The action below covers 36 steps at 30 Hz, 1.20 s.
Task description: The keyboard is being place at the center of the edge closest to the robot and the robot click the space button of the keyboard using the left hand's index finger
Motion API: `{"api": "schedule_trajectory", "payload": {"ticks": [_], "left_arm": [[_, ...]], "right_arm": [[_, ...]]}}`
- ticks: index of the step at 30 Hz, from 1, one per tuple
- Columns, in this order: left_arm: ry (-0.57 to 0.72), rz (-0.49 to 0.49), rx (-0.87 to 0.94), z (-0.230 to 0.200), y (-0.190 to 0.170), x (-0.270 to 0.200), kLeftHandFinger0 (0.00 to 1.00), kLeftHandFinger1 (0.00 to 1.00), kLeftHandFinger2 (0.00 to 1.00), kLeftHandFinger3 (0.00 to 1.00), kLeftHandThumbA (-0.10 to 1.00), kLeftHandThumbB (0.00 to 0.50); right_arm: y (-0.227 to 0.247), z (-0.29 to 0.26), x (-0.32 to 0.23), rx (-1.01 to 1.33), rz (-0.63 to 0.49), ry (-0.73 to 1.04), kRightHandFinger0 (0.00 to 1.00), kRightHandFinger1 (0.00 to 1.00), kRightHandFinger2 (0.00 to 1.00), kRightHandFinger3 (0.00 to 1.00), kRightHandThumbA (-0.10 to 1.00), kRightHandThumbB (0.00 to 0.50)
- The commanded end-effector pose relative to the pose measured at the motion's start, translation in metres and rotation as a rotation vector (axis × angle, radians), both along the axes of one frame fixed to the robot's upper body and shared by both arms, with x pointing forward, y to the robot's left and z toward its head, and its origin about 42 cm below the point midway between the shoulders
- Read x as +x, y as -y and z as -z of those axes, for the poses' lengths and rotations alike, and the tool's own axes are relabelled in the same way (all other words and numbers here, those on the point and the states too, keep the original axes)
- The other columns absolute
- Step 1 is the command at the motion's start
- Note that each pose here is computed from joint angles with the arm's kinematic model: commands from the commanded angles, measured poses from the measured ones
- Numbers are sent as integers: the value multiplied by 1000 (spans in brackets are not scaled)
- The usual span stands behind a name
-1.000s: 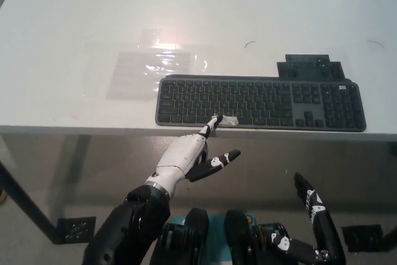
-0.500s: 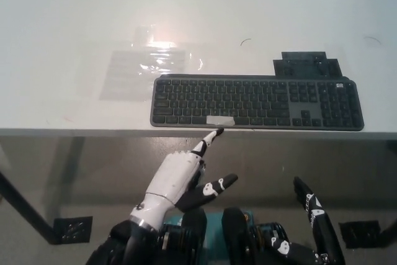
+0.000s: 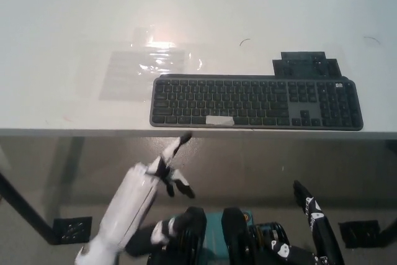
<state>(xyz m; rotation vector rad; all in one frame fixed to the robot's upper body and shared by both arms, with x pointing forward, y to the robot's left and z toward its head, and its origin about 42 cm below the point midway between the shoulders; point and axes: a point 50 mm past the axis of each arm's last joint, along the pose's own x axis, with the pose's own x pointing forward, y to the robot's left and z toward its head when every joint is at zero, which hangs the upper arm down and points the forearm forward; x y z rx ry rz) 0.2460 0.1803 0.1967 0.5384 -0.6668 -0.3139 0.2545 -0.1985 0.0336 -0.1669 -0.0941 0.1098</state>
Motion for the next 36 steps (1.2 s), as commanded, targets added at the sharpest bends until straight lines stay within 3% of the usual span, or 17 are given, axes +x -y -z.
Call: {"api": "schedule_trajectory", "payload": {"ticks": [1, 4, 6, 11, 18, 21, 29, 36], "left_arm": [[-176, 122, -213, 24, -31, -34, 1000, 1000, 1000, 1000, 1000, 422], [-328, 68, -209, 68, -41, -28, 1000, 1000, 1000, 1000, 1000, 397], [-393, 22, -186, 94, -46, -23, 1000, 1000, 1000, 1000, 1000, 379], [-491, -40, -176, 128, -53, -11, 1000, 1000, 1000, 1000, 1000, 372], [-533, -65, -213, 147, -64, -1, 1000, 1000, 1000, 1000, 1000, 317], [-538, -75, -205, 148, -65, -1, 1000, 1000, 1000, 1000, 1000, 350], [-533, -84, -188, 150, -65, 0, 1000, 1000, 1000, 1000, 1000, 356], [-528, -90, -170, 148, -64, 1, 1000, 1000, 1000, 1000, 1000, 396]], "right_arm": [[-8, -13, 6, 14, -39, 88, 1000, 1000, 1000, 1000, 1000, 363], [-10, -11, 5, 7, -47, 80, 1000, 1000, 1000, 1000, 1000, 388], [-12, -11, 3, 1, -61, 78, 1000, 1000, 1000, 1000, 1000, 364], [-13, -10, 2, 0, -71, 76, 1000, 1000, 1000, 1000, 1000, 385], [-14, -11, 3, 7, -74, 80, 1000, 1000, 1000, 1000, 1000, 382], [-14, -12, 5, -2, -72, 87, 1000, 1000, 1000, 1000, 1000, 371], [-13, -14, 7, -12, -76, 95, 1000, 1000, 1000, 1000, 1000, 376], [-13, -16, 9, -3, -78, 102, 1000, 1000, 1000, 1000, 1000, 372]]}}
